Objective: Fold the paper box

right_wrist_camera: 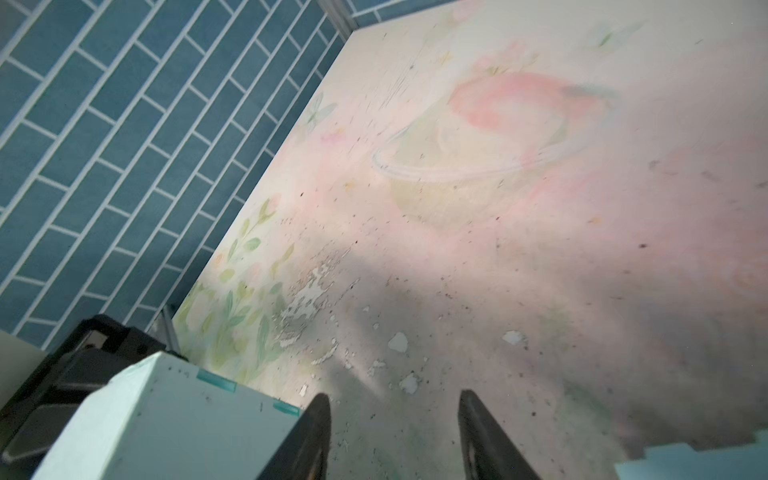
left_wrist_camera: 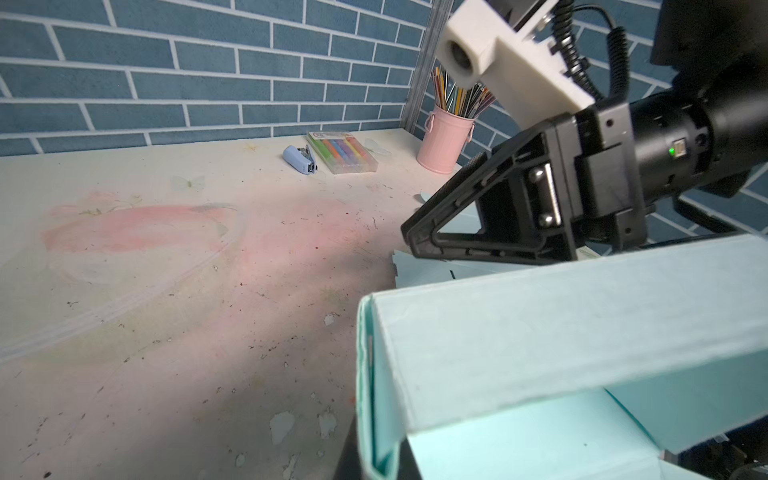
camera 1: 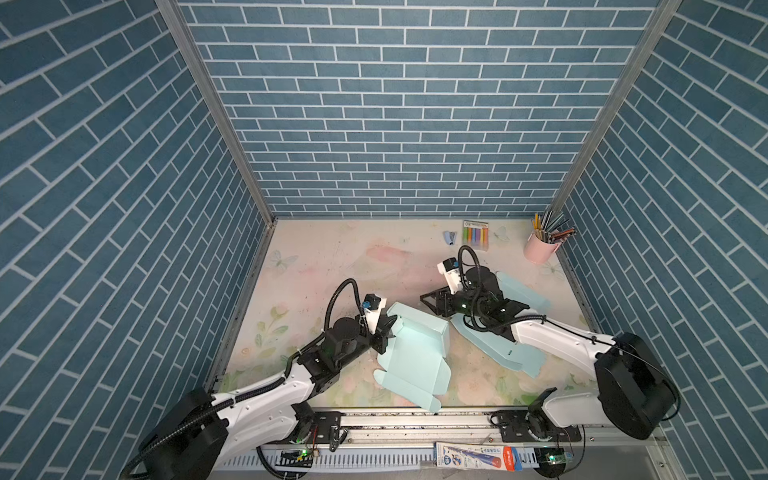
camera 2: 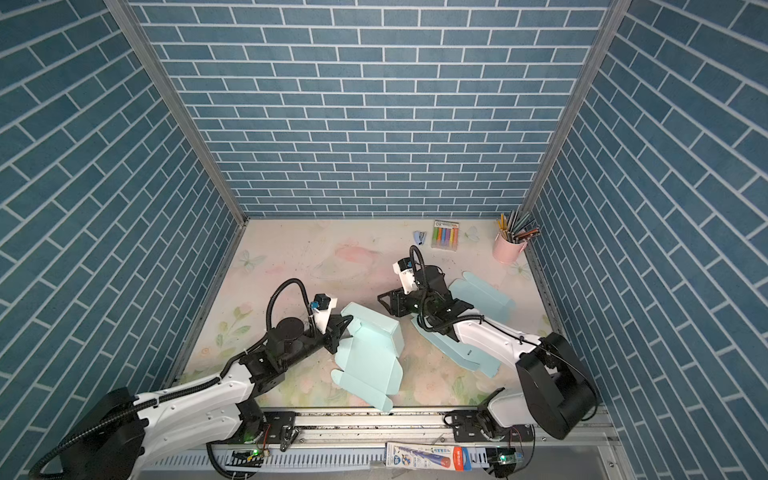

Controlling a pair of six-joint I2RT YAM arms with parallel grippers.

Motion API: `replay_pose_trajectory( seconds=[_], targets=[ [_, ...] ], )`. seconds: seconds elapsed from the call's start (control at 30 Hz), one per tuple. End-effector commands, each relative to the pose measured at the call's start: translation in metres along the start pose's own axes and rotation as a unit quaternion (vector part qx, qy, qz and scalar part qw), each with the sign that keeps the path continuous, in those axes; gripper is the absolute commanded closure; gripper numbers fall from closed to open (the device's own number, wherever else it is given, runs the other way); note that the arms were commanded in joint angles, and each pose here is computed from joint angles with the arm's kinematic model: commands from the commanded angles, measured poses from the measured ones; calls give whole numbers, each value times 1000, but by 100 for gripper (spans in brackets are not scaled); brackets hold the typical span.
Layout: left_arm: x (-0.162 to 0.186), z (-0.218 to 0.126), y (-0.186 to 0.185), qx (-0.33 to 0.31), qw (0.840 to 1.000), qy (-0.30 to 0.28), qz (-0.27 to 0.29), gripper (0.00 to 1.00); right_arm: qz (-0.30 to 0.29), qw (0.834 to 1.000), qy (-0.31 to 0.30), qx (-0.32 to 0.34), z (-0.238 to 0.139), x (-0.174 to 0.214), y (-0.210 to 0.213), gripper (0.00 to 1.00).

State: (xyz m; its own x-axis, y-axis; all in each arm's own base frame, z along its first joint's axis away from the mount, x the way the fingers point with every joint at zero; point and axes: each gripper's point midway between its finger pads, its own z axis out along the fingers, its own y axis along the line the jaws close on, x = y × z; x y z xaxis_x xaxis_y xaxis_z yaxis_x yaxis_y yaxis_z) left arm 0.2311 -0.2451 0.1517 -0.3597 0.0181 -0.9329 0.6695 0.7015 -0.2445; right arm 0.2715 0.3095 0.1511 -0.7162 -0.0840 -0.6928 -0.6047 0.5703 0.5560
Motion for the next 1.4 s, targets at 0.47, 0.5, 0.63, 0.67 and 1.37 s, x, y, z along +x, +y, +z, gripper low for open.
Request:
replay_pose_trajectory(
  seconds=[0.47, 0.5, 0.63, 0.67, 1.37],
  targets=[
    [37, 24, 26, -59, 997, 39, 43, 100, 11, 985, 100, -144, 45, 66, 58, 55],
    [38, 25, 26, -59, 997, 40, 43, 100, 11, 985, 98, -143, 45, 65, 58, 55],
    [39, 24, 25, -58, 997, 38, 44, 100, 6, 987, 95, -126, 46, 63, 53, 55],
    [40, 23, 25, -58, 997, 38, 44, 99, 4, 989, 95, -117, 46, 63, 50, 55],
    [70, 26, 38, -101, 991, 70, 57, 78, -2, 996, 91, 7, 35, 68, -3, 56]
  ],
)
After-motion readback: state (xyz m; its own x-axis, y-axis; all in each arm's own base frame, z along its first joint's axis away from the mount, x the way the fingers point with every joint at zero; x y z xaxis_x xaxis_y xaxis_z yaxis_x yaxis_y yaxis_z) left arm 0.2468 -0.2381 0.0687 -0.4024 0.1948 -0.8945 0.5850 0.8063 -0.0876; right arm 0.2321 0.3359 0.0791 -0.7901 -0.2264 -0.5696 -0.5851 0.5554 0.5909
